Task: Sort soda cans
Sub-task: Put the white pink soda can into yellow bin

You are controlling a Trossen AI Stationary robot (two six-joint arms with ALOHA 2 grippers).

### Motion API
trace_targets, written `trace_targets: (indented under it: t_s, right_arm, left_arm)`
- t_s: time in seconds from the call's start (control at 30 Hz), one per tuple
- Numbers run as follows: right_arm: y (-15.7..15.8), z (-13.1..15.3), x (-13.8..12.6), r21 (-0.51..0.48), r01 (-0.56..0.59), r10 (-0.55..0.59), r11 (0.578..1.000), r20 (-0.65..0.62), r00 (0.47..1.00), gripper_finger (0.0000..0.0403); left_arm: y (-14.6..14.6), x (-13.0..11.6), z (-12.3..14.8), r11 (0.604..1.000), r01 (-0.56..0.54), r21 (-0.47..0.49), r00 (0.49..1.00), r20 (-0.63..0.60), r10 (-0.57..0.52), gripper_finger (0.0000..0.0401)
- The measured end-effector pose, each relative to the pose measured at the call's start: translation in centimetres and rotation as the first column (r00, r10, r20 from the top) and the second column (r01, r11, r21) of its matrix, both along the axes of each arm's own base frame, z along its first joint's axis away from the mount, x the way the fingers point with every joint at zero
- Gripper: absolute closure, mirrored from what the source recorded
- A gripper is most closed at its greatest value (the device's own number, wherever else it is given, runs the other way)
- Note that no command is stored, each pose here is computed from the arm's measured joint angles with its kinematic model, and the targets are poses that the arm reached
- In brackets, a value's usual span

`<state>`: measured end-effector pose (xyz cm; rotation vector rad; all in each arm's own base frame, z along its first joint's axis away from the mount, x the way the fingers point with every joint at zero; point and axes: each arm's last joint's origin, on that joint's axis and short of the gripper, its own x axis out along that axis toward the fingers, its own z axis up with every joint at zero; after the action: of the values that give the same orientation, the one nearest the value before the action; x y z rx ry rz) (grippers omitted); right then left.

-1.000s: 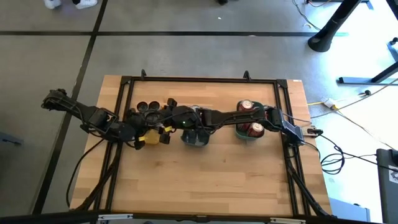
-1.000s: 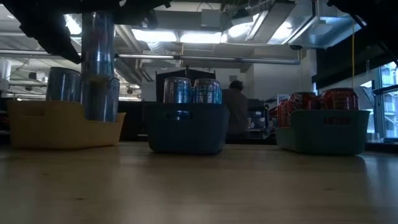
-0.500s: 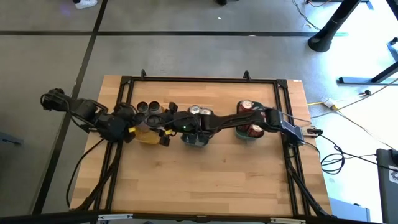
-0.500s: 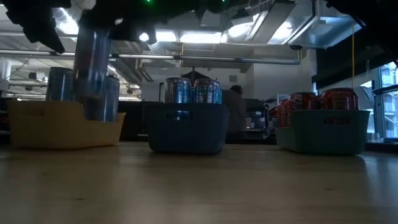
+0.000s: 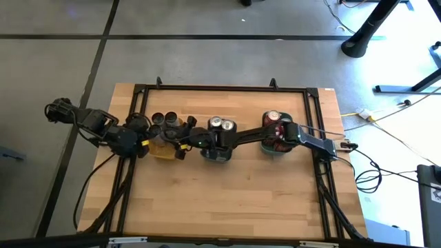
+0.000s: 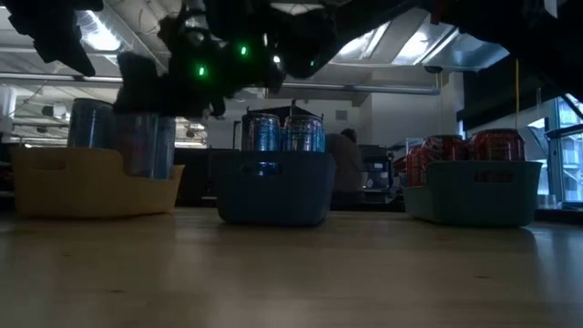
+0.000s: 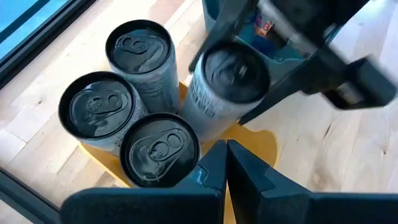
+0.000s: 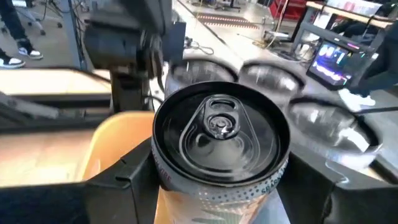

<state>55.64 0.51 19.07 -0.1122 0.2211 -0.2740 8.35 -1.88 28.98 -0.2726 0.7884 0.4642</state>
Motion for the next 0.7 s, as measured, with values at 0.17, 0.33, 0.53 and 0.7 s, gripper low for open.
trace_targets:
  t_s: [0.17,0.33,0.53,0.7]
  right_arm:
    - [0.02,-1.02,0.15,0.008,-0.010,0.010,1.000,-0.018,1.000,0.0159]
    - [0.04,-1.17,0.20,0.007,-0.010,0.010,1.000,-0.017,1.000,0.0139]
    - [0.02,-1.23,0.19,0.004,-0.006,0.006,1.000,-0.022,1.000,0.0086]
    - [0.14,-1.13,0.08,0.002,-0.004,0.004,1.000,-0.039,0.999,0.0063]
  left_arm:
    - [-0.01,0.02,0.01,1.000,0.000,-0.001,1.000,0.003,0.000,0.0397]
    - [-0.01,0.03,0.02,1.000,0.000,-0.002,1.000,0.004,0.000,0.0397]
    - [-0.02,0.04,0.02,1.000,0.000,-0.002,1.000,0.005,0.000,0.0397]
    - [-0.02,0.04,0.02,1.000,0.000,-0.002,1.000,0.005,0.000,0.0397]
